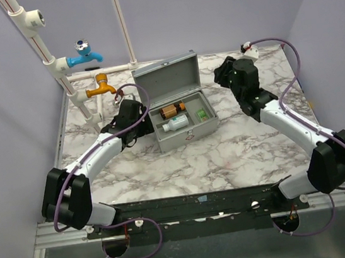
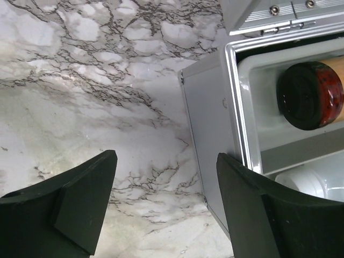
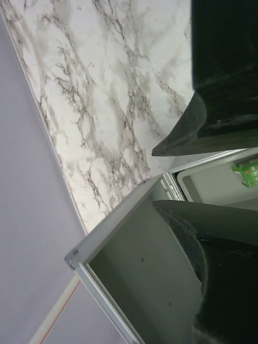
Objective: Organize the medicine kit
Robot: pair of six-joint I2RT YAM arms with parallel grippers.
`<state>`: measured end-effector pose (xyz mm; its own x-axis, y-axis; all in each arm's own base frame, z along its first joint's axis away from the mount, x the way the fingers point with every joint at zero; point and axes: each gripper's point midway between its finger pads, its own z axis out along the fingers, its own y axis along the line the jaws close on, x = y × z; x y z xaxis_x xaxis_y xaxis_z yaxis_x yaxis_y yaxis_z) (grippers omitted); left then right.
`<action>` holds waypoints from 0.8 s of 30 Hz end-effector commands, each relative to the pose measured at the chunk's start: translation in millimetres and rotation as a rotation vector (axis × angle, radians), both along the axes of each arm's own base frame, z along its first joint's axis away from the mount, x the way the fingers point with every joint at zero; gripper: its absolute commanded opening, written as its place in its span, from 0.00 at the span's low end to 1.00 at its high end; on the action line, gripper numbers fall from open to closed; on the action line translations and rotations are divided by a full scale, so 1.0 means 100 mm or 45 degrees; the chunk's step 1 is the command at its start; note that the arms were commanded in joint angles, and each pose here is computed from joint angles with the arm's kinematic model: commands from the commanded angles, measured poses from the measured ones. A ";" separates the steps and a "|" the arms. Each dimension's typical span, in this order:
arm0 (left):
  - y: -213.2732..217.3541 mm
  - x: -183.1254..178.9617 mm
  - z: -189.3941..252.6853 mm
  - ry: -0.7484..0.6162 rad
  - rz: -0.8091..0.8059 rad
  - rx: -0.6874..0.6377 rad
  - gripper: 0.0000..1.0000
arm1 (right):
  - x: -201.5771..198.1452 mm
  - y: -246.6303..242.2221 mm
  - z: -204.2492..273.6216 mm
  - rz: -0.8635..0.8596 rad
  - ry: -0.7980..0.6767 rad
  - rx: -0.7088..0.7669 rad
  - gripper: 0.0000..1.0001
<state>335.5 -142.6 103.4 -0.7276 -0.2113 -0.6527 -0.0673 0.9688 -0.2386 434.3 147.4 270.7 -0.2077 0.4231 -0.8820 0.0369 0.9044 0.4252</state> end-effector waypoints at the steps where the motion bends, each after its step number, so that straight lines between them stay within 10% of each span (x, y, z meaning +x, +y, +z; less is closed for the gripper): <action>1: 0.07 0.23 0.12 -0.090 0.105 0.048 0.78 | 0.28 -0.10 -0.23 -0.047 0.043 -0.035 0.42; 24: -0.01 0.29 -0.08 -0.041 0.111 0.007 0.78 | 1.08 0.36 -1.11 0.620 0.214 0.208 0.46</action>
<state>355.4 -134.9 87.3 -0.7100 -0.2403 -0.6619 -0.1498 0.9700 -0.1914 539.2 152.0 152.8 -0.5025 0.4112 -0.7605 -0.1287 0.8343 0.5361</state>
